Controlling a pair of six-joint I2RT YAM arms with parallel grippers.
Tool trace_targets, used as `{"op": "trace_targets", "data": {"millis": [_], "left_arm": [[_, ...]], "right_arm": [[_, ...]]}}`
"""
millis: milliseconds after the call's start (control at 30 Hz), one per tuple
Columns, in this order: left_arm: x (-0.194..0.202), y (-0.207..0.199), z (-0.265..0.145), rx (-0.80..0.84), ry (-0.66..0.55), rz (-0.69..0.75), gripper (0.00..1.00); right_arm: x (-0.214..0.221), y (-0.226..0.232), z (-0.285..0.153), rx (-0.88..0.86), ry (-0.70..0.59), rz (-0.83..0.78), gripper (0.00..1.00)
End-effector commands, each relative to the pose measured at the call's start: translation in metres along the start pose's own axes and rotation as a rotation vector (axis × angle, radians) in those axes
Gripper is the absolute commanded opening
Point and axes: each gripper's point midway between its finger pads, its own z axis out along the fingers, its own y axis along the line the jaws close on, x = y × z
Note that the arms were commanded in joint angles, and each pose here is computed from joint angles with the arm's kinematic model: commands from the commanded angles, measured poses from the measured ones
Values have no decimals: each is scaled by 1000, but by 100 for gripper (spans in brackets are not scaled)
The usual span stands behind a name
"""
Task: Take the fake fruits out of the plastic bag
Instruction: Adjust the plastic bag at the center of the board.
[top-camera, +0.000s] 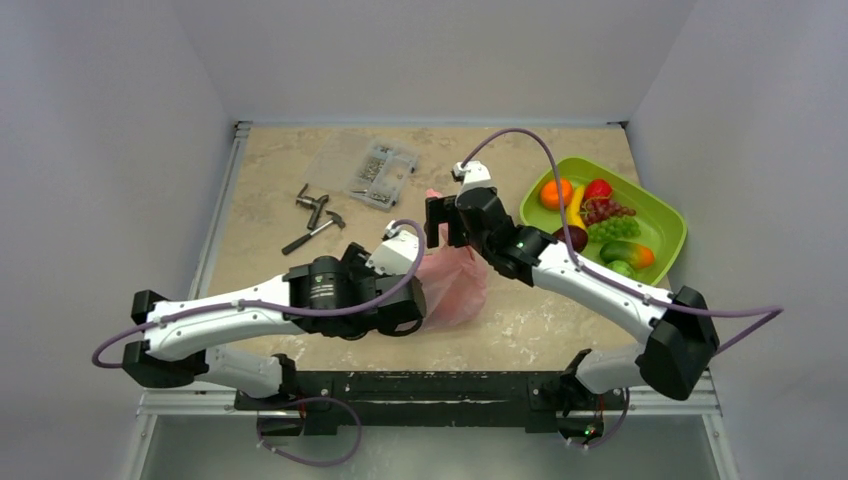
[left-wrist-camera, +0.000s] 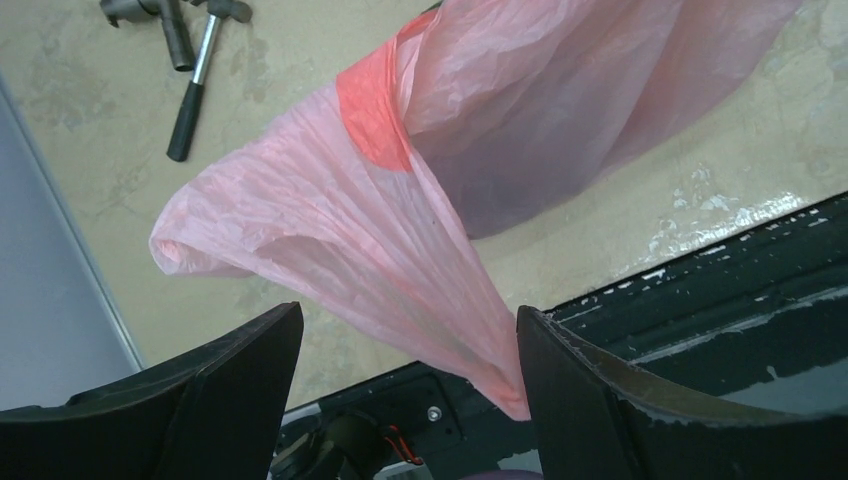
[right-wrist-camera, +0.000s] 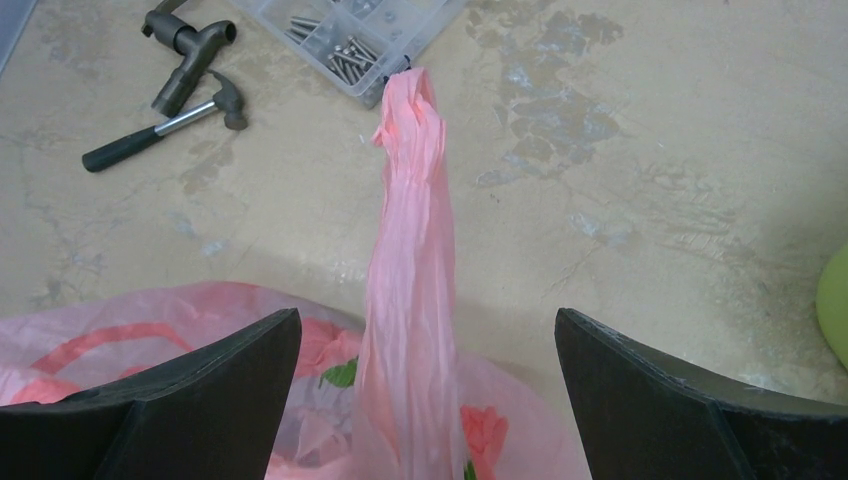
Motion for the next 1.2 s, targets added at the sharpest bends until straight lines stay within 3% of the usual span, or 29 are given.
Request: {"op": "trace_targets", "data": {"millis": [0,167,233,300,467,533,600,700,733,833,1000,1167], "left_arm": [[15,-14,-8,129,33,-77,79],[36,-16,-11,122,152,-55,78],[40,-13,-9,90,173,-41,71],[45,-8,-7,52,191,-13,61],[41,12,-1,-38,177,7,49],[35,21,2,-59,165,-6,31],[27,29,6,-61,141,-40,14],[6,44,7,-34,81,-113,7],[-4,52,5,-22,47,-143,4],[-36,83,-8,7,-66,-263,0],[-74,176,-55,-68,-273,-523,0],[-78,199,-93,-48,-302,-589,0]], "right_arm": [[-31,17,11,-44,-49,-23,99],[-36,14,27,8,-54,-71,99],[-40,12,32,26,-62,-102,98],[-44,11,37,41,-70,-135,92],[-49,14,45,40,-66,-207,72],[-47,20,48,13,-57,-220,63],[-46,27,51,-19,-48,-228,45],[-54,35,54,-44,-58,-222,6],[-60,37,54,-43,-74,-217,0],[-93,41,55,-38,-147,-195,0],[-188,30,49,-67,-297,-107,0],[-267,35,13,-198,-467,-87,0]]}}
